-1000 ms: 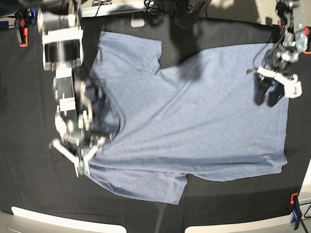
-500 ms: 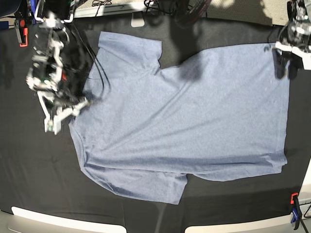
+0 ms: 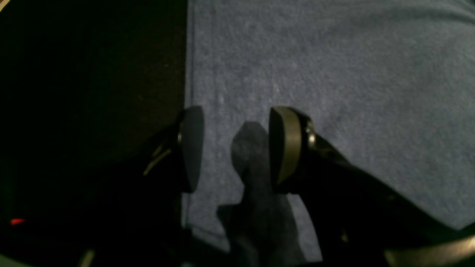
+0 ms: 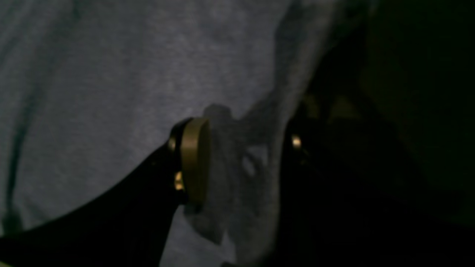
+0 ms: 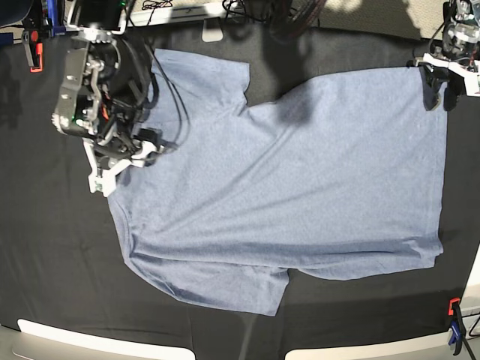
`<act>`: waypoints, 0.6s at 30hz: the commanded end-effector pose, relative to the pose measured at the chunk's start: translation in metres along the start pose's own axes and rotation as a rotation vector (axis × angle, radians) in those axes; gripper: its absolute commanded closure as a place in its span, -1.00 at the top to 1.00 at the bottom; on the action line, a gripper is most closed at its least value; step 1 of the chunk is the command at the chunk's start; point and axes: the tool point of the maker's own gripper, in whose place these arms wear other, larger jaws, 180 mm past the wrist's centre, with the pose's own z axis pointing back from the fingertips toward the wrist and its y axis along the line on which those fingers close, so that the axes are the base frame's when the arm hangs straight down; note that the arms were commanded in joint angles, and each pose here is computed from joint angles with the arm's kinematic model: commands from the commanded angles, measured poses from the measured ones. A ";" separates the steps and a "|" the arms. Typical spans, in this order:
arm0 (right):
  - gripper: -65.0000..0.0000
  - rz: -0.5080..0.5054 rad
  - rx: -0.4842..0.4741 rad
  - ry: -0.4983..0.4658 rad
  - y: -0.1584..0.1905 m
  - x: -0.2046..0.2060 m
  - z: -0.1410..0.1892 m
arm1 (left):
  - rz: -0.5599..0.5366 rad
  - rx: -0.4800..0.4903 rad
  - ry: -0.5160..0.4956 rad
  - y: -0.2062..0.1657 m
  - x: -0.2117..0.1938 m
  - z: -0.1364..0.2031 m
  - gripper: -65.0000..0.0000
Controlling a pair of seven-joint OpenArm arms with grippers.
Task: Layout the t-shirt on the table in an organized manner, then fold the t-shirt properly
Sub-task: 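Move the right gripper to the sleeve and grasp its edge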
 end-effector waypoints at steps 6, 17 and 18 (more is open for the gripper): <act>-0.89 0.043 0.030 -0.029 0.012 0.007 -0.001 | -0.015 -0.001 -0.015 0.005 0.011 0.001 -0.56; -1.00 0.116 -0.223 0.076 -0.044 -0.014 0.037 | -0.016 0.000 0.056 0.005 -0.002 0.002 -1.00; -1.00 0.112 -0.241 0.068 -0.049 -0.014 0.045 | -0.016 0.000 0.056 0.005 -0.002 0.002 -1.00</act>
